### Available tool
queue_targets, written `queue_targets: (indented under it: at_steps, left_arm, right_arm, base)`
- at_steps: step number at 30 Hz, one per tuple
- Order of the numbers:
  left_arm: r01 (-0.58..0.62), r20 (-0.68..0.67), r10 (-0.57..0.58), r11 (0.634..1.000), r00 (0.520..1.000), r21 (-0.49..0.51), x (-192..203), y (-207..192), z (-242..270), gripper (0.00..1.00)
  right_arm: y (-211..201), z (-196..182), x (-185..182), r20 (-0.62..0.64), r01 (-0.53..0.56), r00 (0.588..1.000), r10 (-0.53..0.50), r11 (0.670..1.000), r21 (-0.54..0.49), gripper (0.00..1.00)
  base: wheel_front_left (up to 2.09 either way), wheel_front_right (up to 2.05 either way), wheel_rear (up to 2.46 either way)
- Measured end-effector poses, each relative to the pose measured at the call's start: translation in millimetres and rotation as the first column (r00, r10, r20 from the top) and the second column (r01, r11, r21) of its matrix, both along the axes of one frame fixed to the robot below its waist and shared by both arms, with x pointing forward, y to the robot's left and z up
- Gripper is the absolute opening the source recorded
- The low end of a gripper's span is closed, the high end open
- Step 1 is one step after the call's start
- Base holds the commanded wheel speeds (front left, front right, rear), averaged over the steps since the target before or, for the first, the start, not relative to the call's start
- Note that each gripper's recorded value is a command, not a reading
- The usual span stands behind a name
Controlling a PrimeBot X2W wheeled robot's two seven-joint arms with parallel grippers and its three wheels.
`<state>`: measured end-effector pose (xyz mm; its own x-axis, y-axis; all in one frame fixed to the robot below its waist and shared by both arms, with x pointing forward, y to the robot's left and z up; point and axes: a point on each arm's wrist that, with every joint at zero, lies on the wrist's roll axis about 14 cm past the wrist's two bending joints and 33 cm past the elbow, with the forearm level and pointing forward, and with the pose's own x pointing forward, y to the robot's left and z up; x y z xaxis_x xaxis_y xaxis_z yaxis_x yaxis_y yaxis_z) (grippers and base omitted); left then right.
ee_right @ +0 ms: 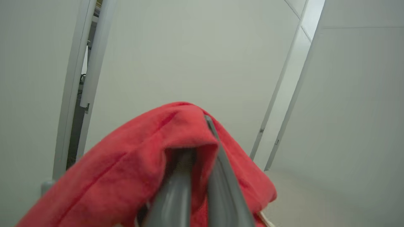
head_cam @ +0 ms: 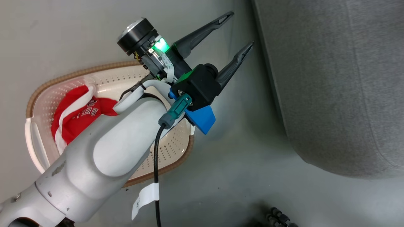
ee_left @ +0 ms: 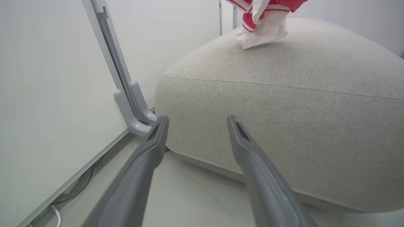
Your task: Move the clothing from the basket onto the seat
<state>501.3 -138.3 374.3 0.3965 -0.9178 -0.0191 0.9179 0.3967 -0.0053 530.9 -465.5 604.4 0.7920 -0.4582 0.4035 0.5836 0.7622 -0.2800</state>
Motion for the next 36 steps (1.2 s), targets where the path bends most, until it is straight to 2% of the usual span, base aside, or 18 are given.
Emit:
queue_targets:
  at_steps: [5, 9, 14, 17, 18, 19, 24, 29, 36]
  left_arm:
    - [-0.009, -0.019, 0.009, 1.000, 1.000, 0.019, 1.5, 8.3, -16.4, 1.00]
    - [-0.005, -0.023, 0.005, 1.000, 1.000, 0.017, 0.3, 7.7, -18.0, 1.00]
    - [-0.010, -0.027, 0.010, 1.000, 1.000, 0.022, 0.0, 9.2, -19.9, 1.00]
    - [-0.012, -0.025, 0.013, 1.000, 1.000, 0.024, 0.4, 10.6, -19.4, 1.00]
    - [-0.014, -0.025, 0.015, 1.000, 1.000, 0.024, 0.9, 11.3, -18.7, 1.00]
    - [-0.016, -0.024, 0.017, 1.000, 1.000, 0.024, 1.3, 11.8, -17.7, 1.00]
    - [-0.030, -0.001, 0.030, 1.000, 1.000, 0.005, 1.4, 12.2, -3.1, 1.00]
    - [-0.048, 0.012, 0.049, 0.999, 0.999, -0.014, -2.7, 12.5, 16.0, 1.00]
    - [-0.141, 0.013, 0.141, 0.990, 0.990, -0.026, -1.2, 29.5, 40.4, 1.00]
  right_arm:
    - [-14.4, -66.9, -5.3, -0.146, 0.058, 0.988, -0.045, 0.994, 0.087, 0.00]
    - [-10.8, -134.4, -16.4, -0.306, 0.099, 0.951, -0.041, 0.979, 0.177, 0.00]
    - [-4.3, -184.8, -27.1, -0.410, 0.139, 0.912, -0.022, 0.956, 0.257, 0.00]
    - [-1.3, -197.0, -30.3, -0.430, 0.151, 0.902, -0.016, 0.947, 0.282, 0.00]
    - [-0.8, -196.8, -30.7, -0.428, 0.152, 0.904, -0.016, 0.947, 0.285, 0.96]
    - [-0.5, -195.6, -31.8, -0.426, 0.151, 0.904, -0.016, 0.947, 0.285, 1.00]
    - [6.9, -181.7, -44.4, -0.411, 0.117, 0.912, 0.000, 0.959, 0.259, 1.00]
    - [20.7, -176.5, -69.2, -0.434, 0.084, 0.900, 0.028, 0.968, 0.236, 1.00]
    - [55.7, -140.2, -80.9, -0.368, -0.029, 0.924, 0.106, 0.978, 0.209, 1.00]
  base:
    - [0.00, 0.00, 0.00]
    - [0.00, 0.00, 0.00]
    - [0.00, 0.00, 0.00]
    - [0.00, 0.00, 0.00]
    - [0.00, 0.00, 0.00]
    - [0.00, 0.00, 0.00]
    - [0.00, 0.00, 0.00]
    - [0.00, 0.00, 0.00]
    - [0.00, 0.00, 0.00]
